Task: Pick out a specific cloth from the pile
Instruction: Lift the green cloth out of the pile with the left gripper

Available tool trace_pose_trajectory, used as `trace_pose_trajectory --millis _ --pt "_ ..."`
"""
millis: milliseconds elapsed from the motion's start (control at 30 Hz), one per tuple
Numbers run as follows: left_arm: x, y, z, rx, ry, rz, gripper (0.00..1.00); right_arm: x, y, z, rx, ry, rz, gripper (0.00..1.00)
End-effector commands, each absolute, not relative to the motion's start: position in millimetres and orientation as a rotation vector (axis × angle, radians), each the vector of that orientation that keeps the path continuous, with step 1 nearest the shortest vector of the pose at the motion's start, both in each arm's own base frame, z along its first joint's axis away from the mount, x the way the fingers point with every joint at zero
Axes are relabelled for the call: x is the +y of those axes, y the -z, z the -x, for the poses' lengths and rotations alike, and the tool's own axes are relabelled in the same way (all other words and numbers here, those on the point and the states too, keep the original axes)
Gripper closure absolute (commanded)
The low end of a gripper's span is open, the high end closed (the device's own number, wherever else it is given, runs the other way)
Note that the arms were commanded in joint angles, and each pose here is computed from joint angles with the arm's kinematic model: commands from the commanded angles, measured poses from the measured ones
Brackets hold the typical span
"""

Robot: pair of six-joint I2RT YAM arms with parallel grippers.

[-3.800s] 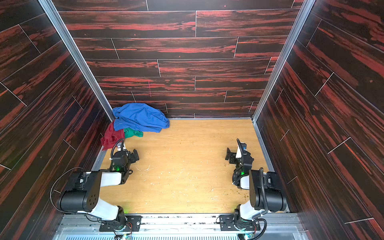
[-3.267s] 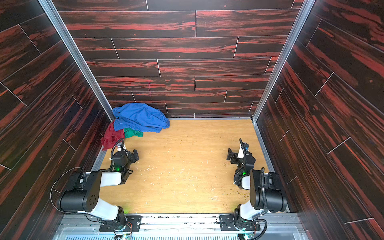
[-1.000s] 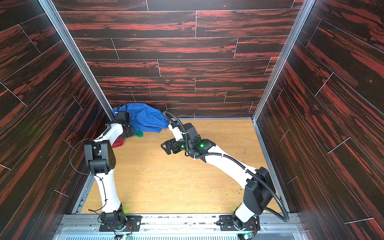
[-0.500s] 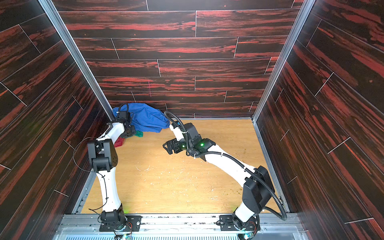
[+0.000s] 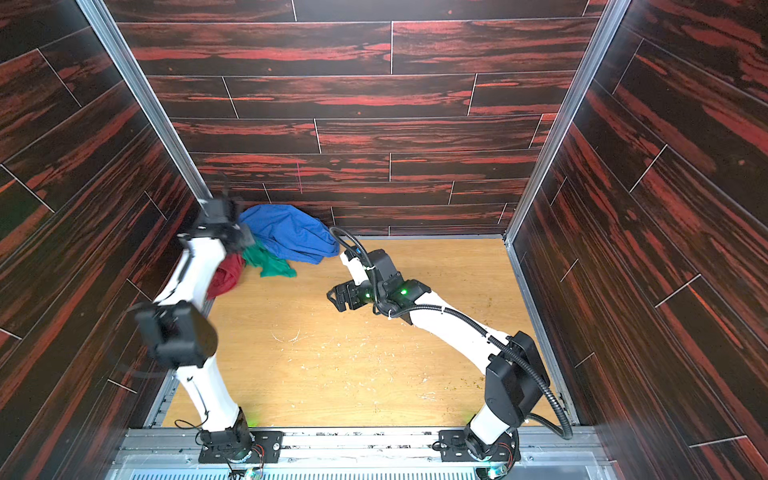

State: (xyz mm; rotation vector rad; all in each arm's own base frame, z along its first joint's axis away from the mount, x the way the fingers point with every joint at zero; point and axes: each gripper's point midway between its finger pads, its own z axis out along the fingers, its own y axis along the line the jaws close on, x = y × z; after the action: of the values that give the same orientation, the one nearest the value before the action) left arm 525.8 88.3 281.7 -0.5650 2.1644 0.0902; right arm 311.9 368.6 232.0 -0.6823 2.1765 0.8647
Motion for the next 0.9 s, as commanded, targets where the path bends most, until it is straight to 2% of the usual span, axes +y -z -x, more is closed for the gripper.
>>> trace_pose_trajectory --millis 0,133,233,433,667,867 --pt "67.1 -398.5 -510.4 1.900 0.062 0.538 1.00 355.4 -259.4 -306.4 2.125 -0.883 0.622 0.06" --pt "-8.6 -481.7 -490.5 1.772 0.236 0.319 1.00 323.2 -263.3 -314.9 2.141 -0.858 0.485 0.05" --pt "-73.4 -520.9 -477.2 1.714 0.400 0.160 1.00 285.0 -261.4 -324.7 2.167 -0.882 0.357 0.06" --pt "-190.2 -539.1 -457.8 1.700 0.616 -0.085 1.00 208.3 -254.3 -326.5 2.196 -0.748 0.205 0.06" --pt "-289.8 -511.8 -452.1 1.741 0.791 -0.224 1.00 164.3 -251.7 -301.7 2.210 -0.610 0.149 0.05" --pt "-338.2 -404.8 -470.3 1.985 0.784 -0.271 1.00 147.3 -242.3 -278.1 2.235 -0.561 0.136 0.05"
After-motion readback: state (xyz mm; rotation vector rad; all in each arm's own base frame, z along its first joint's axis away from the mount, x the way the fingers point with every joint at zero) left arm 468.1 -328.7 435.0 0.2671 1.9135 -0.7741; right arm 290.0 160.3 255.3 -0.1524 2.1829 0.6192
